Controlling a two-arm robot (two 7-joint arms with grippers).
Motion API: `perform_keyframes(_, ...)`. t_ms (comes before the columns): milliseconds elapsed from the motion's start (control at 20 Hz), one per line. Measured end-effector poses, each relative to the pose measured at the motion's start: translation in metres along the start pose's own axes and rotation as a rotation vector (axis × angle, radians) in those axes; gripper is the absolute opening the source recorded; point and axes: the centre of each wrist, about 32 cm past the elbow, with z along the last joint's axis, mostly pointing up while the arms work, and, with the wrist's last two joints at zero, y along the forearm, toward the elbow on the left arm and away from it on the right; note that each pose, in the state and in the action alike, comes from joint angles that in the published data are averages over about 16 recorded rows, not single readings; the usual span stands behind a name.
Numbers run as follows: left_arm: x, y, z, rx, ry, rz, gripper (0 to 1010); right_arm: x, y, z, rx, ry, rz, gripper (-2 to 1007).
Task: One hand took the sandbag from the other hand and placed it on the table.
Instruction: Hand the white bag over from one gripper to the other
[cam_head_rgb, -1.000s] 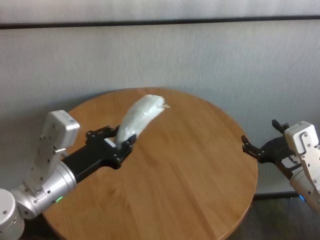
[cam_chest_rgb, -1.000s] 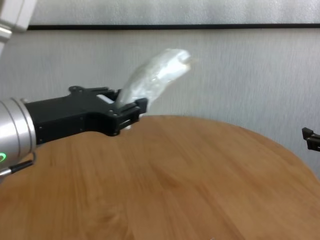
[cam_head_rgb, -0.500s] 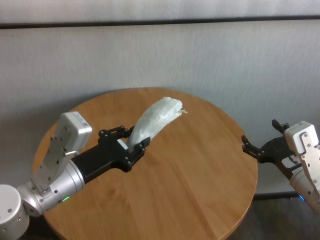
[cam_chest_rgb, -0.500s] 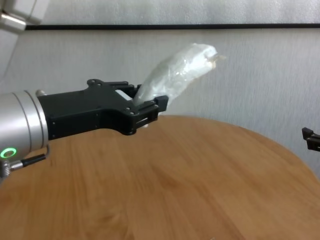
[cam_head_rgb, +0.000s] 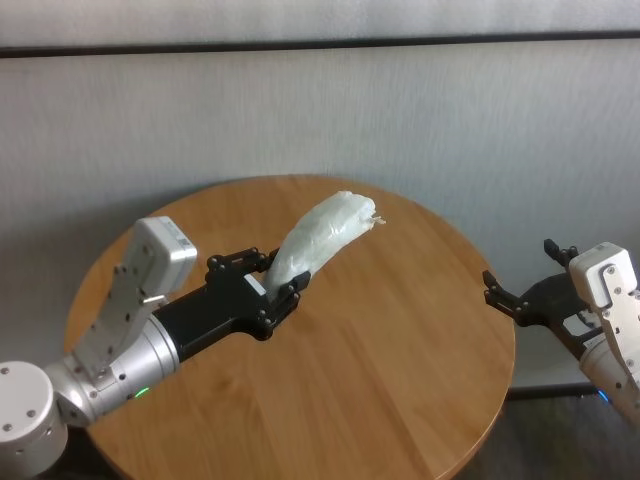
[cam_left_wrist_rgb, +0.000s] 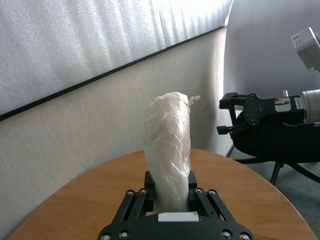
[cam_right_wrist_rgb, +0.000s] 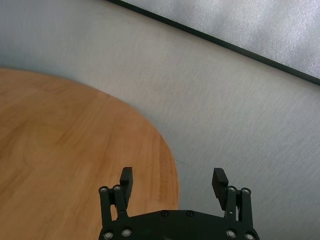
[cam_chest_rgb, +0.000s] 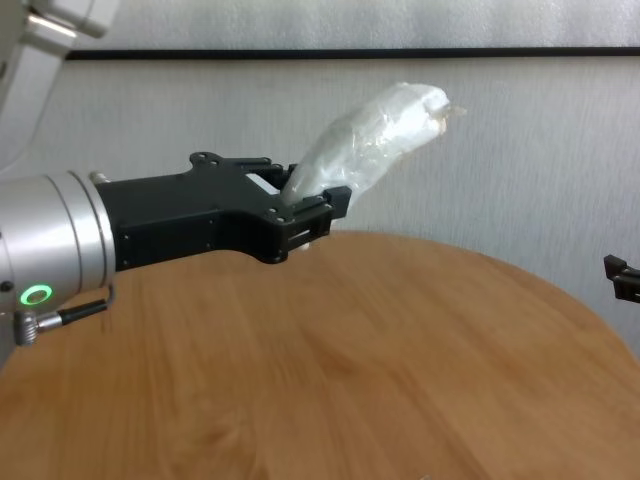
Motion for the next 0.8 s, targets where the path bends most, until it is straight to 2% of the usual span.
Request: perform_keyframes(800, -0.0005, -0.0023, 0.0018, 0.011, 0.000, 0.008, 385, 0.0000, 0.0000, 0.0000, 0.000, 0.000, 0.000, 1001)
